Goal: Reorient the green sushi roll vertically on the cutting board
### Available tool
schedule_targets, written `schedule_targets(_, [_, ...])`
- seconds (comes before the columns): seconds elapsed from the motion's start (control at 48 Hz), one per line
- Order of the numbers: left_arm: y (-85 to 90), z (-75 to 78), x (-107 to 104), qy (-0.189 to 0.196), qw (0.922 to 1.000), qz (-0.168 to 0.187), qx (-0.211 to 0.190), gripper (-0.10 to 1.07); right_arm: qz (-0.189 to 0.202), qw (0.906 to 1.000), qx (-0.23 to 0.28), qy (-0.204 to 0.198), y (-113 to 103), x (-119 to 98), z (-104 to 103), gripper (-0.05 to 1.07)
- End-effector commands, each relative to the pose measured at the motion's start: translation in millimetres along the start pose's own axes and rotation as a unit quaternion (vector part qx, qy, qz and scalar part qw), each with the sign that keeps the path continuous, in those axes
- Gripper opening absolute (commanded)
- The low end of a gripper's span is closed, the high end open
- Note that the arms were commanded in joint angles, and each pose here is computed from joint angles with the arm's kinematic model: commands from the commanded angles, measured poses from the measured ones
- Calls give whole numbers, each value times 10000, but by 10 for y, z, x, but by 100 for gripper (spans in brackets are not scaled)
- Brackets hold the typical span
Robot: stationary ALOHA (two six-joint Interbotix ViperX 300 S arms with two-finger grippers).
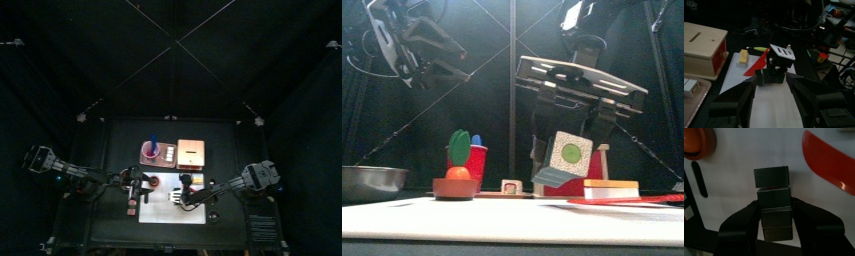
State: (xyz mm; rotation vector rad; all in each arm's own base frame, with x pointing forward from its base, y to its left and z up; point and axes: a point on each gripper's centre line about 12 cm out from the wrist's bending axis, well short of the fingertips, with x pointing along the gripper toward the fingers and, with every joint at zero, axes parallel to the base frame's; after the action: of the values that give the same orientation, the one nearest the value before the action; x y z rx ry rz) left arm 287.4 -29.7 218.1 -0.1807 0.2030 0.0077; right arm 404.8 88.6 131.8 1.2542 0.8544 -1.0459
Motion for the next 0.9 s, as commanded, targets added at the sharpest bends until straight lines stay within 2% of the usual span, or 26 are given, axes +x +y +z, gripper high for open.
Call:
schedule_targets(0.0, [7, 71, -2, -141, 9999, -18, 94, 86, 187, 9998, 88, 58, 124, -95, 0, 72])
schedule_targets(0.104, [40, 76, -7, -155, 9998, 17, 142, 86, 192, 9998, 72, 35, 148, -62, -8, 80])
schedule_targets(0.312, [57, 91, -13, -182, 9998, 46, 104, 86, 212, 9997, 86, 56, 174, -61, -13, 105])
schedule_targets(0.604, [66, 73, -22, -161, 9998, 58, 105, 86, 353, 9992, -145, 101, 169, -184, 14, 104])
schedule_targets(0.729, [75, 73, -22, -162, 9998, 82, 55, 86, 490, 9970, -584, 148, 108, -343, 60, 104])
schedule_targets(0.875, [77, 93, -12, -185, 9998, 96, 45, 86, 508, 9916, -1172, 179, -105, -486, 138, 104])
